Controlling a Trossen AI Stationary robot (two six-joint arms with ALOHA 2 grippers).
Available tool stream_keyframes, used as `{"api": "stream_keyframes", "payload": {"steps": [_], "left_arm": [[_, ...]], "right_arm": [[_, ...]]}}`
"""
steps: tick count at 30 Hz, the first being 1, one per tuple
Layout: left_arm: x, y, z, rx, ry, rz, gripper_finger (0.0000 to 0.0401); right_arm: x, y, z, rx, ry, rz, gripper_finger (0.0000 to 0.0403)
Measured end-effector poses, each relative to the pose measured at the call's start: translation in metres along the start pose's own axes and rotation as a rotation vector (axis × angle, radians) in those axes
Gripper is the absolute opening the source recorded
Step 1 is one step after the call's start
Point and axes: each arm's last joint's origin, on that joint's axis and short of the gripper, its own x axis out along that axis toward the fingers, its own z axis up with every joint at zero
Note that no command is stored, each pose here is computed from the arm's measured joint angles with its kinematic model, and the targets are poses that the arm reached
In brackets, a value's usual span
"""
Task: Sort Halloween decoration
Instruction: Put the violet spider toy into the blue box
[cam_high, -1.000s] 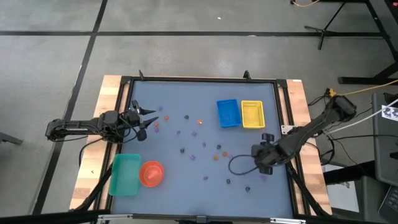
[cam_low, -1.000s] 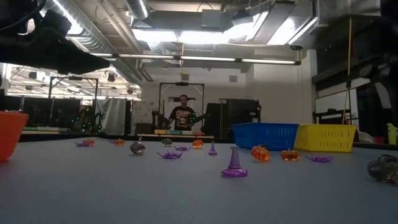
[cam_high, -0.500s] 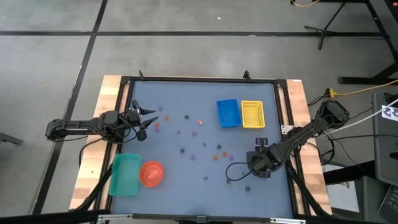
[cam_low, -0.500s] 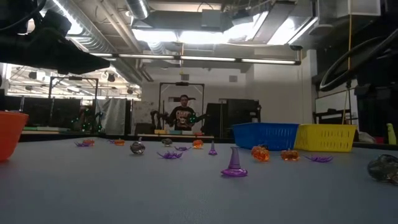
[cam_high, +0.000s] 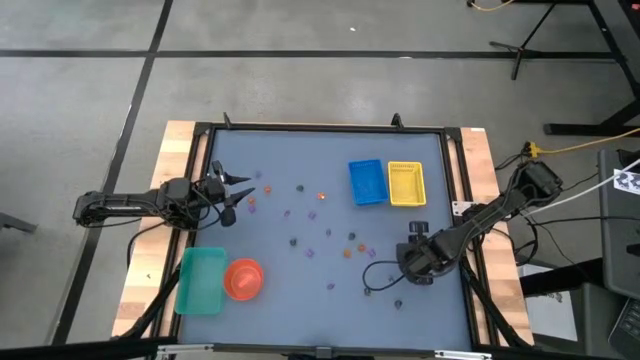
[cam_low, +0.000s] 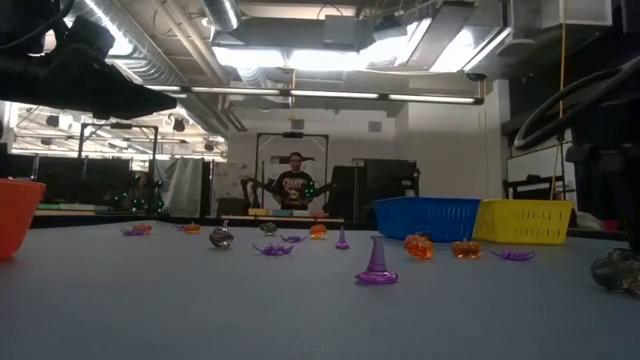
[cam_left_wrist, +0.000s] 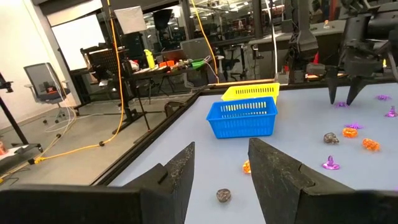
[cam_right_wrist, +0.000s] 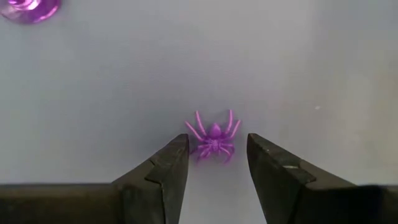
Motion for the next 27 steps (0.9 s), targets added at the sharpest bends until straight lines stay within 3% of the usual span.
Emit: {"api": "stream_keyframes", "payload": {"steps": [9,20,27], "left_arm": [[0.0000,0.0000,0.0001,0.000,0.000,0.000,0.0137],[0.0000,0.0000,0.0000,0.000,0.000,0.000,0.0137],[0.0000,0.0000,0.0000,0.000,0.000,0.000,0.0137]], "right_arm": [[0.0006,0.0008,-0.0006,0.001,0.018,0.034,0.0158],[0.0008,0.0021,0.0002,0.001,0.015,0.054,0.0067],[0.0010,0.0021,0.0001,0.001,0.016,0.054,0.0050]]}}
